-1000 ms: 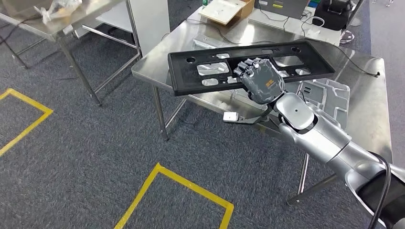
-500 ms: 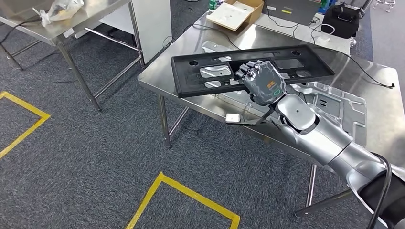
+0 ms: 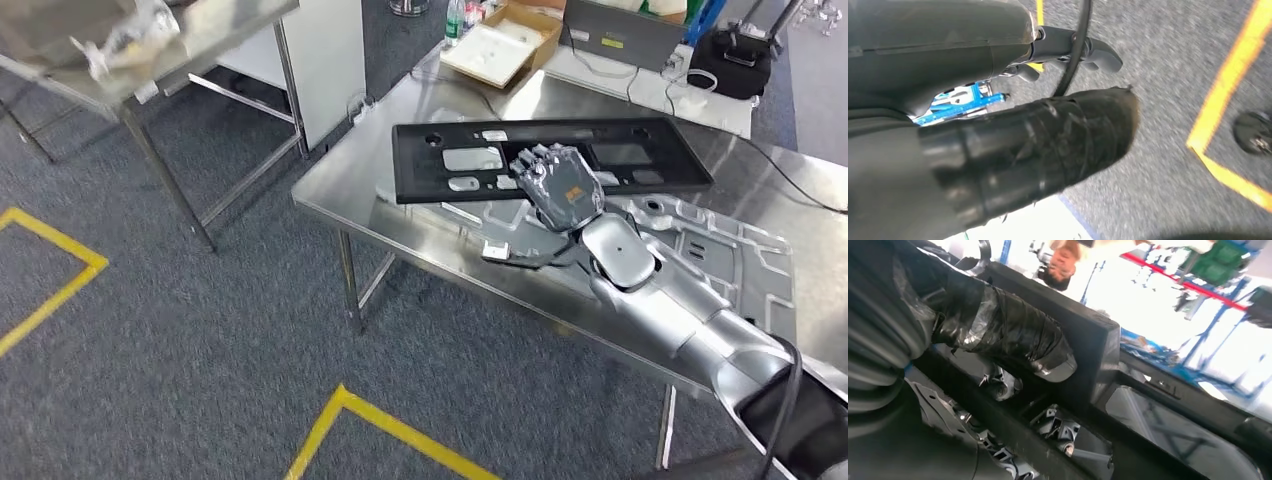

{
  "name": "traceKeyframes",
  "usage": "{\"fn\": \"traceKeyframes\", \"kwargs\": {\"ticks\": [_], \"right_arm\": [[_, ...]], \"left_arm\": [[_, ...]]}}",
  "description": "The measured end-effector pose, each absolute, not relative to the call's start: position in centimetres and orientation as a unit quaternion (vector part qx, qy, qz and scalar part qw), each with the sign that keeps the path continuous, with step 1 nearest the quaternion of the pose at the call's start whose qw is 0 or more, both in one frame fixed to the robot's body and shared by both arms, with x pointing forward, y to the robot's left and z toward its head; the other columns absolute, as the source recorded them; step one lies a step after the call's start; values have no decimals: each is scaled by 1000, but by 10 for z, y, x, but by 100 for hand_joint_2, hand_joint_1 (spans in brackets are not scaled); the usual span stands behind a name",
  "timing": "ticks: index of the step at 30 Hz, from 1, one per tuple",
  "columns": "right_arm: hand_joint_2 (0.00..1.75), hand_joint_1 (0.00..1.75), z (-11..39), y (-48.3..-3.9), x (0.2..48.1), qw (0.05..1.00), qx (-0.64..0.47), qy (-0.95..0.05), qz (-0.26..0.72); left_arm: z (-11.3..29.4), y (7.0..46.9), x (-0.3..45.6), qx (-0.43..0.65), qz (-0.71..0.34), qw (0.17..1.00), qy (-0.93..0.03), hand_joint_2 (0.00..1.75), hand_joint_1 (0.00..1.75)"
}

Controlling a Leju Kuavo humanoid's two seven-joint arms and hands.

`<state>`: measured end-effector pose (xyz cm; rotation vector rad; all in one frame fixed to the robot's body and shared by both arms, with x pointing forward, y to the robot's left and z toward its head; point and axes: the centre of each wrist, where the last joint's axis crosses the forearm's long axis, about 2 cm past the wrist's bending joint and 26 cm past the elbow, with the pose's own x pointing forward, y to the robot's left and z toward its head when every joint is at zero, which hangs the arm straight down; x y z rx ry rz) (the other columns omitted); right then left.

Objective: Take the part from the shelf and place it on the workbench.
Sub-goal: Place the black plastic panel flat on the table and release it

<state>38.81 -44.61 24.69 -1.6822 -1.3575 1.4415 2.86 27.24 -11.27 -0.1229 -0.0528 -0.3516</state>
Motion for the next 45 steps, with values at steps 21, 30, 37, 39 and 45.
{"fn": "traceKeyframes", "kwargs": {"ticks": [21,30,37,39,45], "right_arm": [[175,175,159,-474,351,376,-599,-471,527],[175,175,157,-492,343,394,-608,-457,516],[175,175,149,-497,336,403,-604,-450,520],[175,175,148,-497,335,404,-604,-448,521],[175,175,143,-507,328,415,-604,-436,523]], "left_arm": [[-114,281,20,-52,-173,983,-18,0,0],[-114,281,20,-53,-172,983,-19,0,0],[-114,281,20,-52,-172,984,-16,0,0],[-114,283,18,-51,-172,984,-15,0,0],[-114,282,20,-62,-162,984,-30,0,0]]}}
